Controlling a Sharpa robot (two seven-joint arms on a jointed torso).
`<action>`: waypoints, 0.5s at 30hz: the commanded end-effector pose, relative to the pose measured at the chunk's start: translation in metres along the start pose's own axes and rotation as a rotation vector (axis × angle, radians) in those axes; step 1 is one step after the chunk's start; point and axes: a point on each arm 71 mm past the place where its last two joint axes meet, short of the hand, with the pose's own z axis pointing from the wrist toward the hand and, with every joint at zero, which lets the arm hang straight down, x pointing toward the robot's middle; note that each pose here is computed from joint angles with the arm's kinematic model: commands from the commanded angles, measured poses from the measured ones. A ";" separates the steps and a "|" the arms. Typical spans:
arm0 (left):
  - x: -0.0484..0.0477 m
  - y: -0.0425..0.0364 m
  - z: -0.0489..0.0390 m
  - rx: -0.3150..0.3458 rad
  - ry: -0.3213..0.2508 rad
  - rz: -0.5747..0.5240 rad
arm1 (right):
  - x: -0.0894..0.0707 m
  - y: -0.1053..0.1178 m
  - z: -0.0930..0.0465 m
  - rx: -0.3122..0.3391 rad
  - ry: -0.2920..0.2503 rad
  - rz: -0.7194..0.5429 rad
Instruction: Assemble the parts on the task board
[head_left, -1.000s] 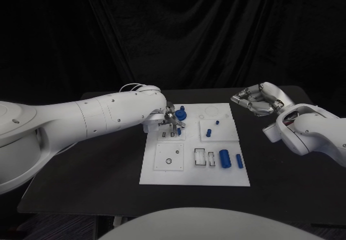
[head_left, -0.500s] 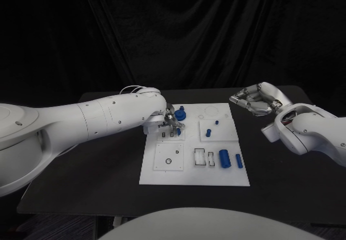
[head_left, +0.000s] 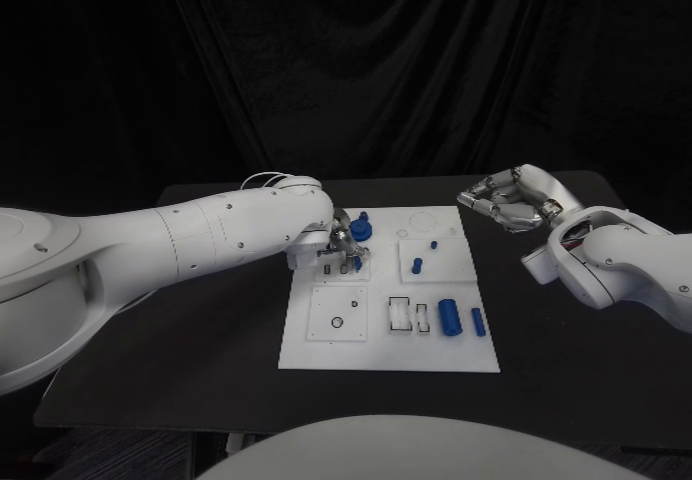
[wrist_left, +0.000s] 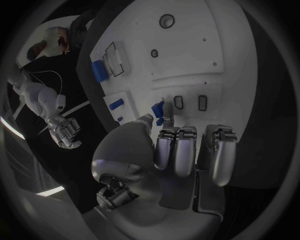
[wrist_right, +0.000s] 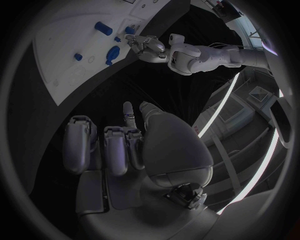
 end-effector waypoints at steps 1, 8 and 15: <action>0.0024 -0.0026 0.0008 0.019 0.015 0.009 | 0.001 -0.002 0.000 0.016 0.010 -0.002; 0.0039 -0.0044 0.0011 0.021 0.023 0.015 | 0.001 -0.002 0.000 0.020 0.013 -0.001; 0.0055 -0.0054 0.0015 0.012 0.040 0.027 | 0.001 -0.002 0.000 0.024 0.017 -0.001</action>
